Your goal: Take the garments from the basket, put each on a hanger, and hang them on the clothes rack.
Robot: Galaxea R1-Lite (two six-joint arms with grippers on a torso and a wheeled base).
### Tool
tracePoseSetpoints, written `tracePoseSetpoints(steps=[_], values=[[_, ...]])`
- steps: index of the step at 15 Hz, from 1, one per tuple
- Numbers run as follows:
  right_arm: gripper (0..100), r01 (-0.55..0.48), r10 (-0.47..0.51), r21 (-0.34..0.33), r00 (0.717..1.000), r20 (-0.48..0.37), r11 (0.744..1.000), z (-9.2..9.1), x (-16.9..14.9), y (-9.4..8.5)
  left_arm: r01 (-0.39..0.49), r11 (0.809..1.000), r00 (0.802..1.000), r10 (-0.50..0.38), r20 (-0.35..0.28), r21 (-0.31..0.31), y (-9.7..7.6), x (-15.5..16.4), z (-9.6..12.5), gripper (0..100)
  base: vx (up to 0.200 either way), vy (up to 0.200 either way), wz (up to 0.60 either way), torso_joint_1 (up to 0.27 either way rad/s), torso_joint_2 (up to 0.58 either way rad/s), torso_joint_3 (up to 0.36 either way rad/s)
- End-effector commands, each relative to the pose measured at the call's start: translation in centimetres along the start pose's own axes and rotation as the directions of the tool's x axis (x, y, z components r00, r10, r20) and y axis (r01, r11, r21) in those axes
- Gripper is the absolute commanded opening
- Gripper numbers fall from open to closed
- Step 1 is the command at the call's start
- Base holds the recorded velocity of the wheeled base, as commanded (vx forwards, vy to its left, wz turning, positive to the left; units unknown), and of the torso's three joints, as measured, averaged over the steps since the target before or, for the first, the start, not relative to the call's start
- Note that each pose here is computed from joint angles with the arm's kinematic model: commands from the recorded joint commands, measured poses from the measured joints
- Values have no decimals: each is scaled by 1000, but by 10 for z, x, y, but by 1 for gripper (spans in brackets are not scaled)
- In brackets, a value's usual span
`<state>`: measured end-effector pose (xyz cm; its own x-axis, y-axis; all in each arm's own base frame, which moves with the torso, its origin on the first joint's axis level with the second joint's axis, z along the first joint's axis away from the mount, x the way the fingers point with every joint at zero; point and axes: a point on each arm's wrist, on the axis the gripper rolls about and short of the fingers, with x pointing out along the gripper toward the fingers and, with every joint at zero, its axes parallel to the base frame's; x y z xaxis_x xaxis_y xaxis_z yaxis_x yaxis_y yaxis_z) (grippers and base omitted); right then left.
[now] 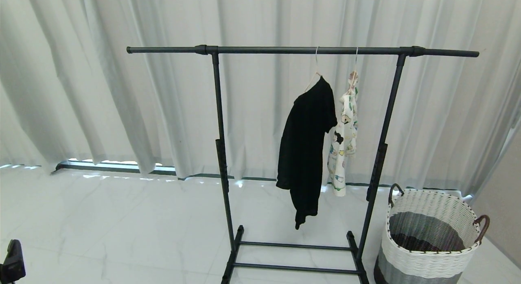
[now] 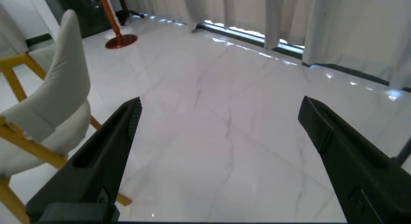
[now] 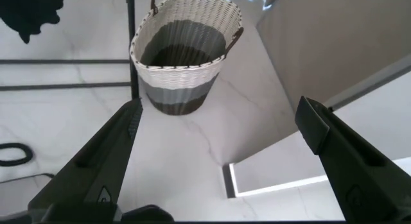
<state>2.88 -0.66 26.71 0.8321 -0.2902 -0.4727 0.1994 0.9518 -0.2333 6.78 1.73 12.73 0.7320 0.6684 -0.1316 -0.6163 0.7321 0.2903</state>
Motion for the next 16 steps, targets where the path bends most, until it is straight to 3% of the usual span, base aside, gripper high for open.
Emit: tracePoseSetpoints(steps=[1, 2, 5, 7, 10, 12, 13, 16], values=[[100, 2, -2, -13, 1000, 17, 1000, -18, -3, 1, -19, 1000, 997, 19, 81, -4, 15, -19, -5, 100, 0, 0, 0, -159, 466, 295], [100, 5, -4, -7, 999, 36, 1000, -22, 0, 2, -11, 1000, 996, 9, 88, 17, 18, -23, -8, 100, 0, 0, 0, -149, 471, 300], [100, 16, -16, 5, 997, 70, 1000, -42, 3, 5, 19, 1000, 994, -19, 111, 6, 18, -26, -8, 100, 0, 0, 0, -147, 460, 305], [100, 21, -26, 37, 989, 148, 999, -59, 4, 8, 46, 999, 989, -45, 137, -1, 21, -31, -11, 100, 0, 0, 0, -39, 256, 129], [100, 24, -54, 101, 949, 310, 995, -80, 17, 14, 40, 999, 988, -38, 149, -7, 33, -47, -32, 100, 0, 0, 0, -63, 128, 105], [100, 17, -65, 129, 923, 378, 992, -103, 27, 19, -23, 1000, 986, 22, 167, 1, 41, -60, -53, 100, 0, 0, 0, 0, 0, 0], [100, -15, -45, 132, 898, 438, 991, -127, 32, 24, -60, 998, 981, 53, 186, 31, 45, -67, -69, 100, 0, 0, 0, 0, 0, 0], [100, -50, -30, 138, 852, 523, 989, -171, 35, 31, -86, 996, 981, 84, 172, 2, 46, -67, -70, 100, 0, 0, 0, 0, 0, 0]])
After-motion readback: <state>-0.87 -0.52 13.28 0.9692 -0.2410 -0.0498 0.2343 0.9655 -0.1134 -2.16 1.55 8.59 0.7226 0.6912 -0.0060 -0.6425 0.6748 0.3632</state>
